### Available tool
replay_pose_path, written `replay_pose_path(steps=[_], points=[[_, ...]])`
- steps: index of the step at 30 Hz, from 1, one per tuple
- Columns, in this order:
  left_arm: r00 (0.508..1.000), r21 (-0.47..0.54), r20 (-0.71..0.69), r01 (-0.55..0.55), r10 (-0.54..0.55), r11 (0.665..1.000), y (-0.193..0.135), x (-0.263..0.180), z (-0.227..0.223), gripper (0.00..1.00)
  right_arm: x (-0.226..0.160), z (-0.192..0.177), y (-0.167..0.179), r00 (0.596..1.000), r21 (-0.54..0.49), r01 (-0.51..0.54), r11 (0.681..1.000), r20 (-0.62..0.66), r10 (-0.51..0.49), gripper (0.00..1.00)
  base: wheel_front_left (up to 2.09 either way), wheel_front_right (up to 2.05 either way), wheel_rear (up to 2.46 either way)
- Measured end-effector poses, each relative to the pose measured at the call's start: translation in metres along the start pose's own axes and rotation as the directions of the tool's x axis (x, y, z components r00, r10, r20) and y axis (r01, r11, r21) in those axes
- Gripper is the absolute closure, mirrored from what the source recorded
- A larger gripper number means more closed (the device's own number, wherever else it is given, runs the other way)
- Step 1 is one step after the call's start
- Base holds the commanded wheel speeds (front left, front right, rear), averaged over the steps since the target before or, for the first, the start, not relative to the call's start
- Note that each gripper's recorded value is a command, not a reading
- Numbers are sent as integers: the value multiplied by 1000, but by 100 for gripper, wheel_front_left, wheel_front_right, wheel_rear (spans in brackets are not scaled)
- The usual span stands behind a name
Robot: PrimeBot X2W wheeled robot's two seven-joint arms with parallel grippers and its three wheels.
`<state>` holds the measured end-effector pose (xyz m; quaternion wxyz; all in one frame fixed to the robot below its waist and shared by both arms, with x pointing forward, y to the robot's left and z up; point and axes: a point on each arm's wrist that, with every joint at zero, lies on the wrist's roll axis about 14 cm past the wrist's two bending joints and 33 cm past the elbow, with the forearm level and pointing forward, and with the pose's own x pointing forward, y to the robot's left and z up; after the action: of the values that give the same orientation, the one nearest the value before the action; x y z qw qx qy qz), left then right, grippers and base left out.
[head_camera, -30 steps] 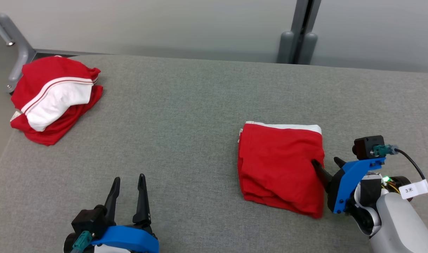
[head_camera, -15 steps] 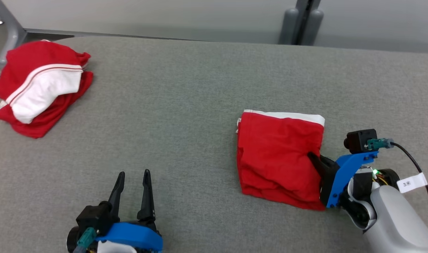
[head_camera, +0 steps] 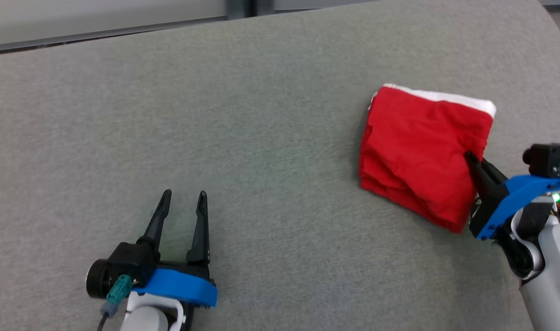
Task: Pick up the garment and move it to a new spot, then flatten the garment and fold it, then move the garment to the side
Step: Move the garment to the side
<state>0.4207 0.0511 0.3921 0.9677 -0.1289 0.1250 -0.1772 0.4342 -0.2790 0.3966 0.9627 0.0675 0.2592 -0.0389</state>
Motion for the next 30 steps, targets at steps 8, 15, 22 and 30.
replay_pose_path(steps=[8, 15, 22, 30], points=[[981, 25, -28, 193, -192, 981, -50, 35, -9, 0, -38, -3, -62, 981, 61, 179, 982, 59, -183, 100, 0, 0, 0], [977, 41, -37, 212, -210, 977, -50, 40, -8, 0, -24, -1, -71, 977, 18, 208, 978, 40, -208, 100, 0, 0, 0], [991, 67, -31, 128, -126, 989, -17, 33, -3, 0, 11, 33, -90, 972, -80, 236, 969, 25, -234, 100, 0, 0, 0], [999, 72, -35, 34, -32, 997, 15, 21, -4, 0, 44, 71, -117, 953, -187, 299, 936, 14, -302, 100, 0, 0, 0]])
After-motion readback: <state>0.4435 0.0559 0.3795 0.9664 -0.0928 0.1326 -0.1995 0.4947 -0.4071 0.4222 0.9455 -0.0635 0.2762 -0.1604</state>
